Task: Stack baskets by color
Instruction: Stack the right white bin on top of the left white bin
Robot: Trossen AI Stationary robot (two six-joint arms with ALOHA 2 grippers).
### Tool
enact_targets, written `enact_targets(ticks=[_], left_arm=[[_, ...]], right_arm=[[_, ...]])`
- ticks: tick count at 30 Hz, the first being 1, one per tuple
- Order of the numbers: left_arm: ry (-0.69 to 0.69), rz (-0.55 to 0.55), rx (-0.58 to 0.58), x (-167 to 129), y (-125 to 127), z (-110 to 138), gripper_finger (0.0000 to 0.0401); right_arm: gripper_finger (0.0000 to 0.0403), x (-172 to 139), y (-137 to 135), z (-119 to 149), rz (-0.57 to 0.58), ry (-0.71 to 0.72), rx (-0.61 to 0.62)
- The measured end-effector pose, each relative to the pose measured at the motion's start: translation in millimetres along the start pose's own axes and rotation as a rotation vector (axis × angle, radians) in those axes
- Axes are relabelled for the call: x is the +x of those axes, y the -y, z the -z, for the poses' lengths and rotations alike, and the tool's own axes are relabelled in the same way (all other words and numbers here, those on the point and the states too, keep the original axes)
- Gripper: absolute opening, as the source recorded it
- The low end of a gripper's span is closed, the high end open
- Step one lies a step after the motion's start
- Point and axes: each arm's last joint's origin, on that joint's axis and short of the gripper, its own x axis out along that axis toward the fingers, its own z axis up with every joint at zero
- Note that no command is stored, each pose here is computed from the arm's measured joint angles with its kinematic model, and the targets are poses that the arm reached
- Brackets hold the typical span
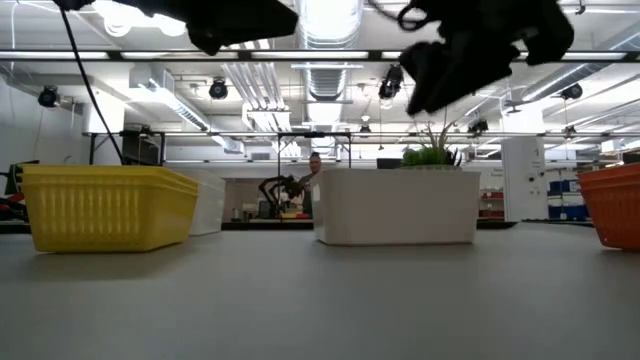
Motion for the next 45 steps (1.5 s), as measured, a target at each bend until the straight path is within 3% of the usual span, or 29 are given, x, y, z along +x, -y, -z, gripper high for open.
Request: enact_targets(ticks=[6,12,18,24,32,36,40,45], left_arm=[[-0.014,0.013,-0.012,23.8,16.1,5.1,0.009],[-0.088,0.1,-0.024,42.3,23.6,3.6,0.009],[-0.41,0.265,-0.139,50.3,17.3,-0.9,0.0084],[-0.69,0.403,-0.092,41.5,15.6,-18.7,0.0053],[-0.86,0.474,-0.063,44.3,8.5,-38.8,0.0043],[-0.899,0.513,0.006,63.1,6.8,-36.7,0.0043],[-0.983,0.555,0.15,80.7,-0.4,-34.5,0.0043],[-1.055,0.587,0.422,98.6,-12.5,-38.0,0.0045]], right_arm=[[0.0124,-17.9,-4.6,9.5,0.02,0.3,-0.097],[0.0107,-38.0,-8.1,23.3,0.085,0.441,-0.189],[0.0087,-53.7,-13.0,36.9,0.066,0.51,-0.199],[0.007,-71.2,-15.2,44.7,0.071,0.569,-0.185],[0.0085,-83.1,-18.7,52.8,0.021,0.612,-0.157],[0.011,-86.1,-18.9,53.9,0.017,0.624,-0.129],[0.0131,-86.4,-19.5,56.0,0.012,0.62,-0.117],[0.0148,-84.7,-20.5,59.2,0.002,0.593,-0.112]])
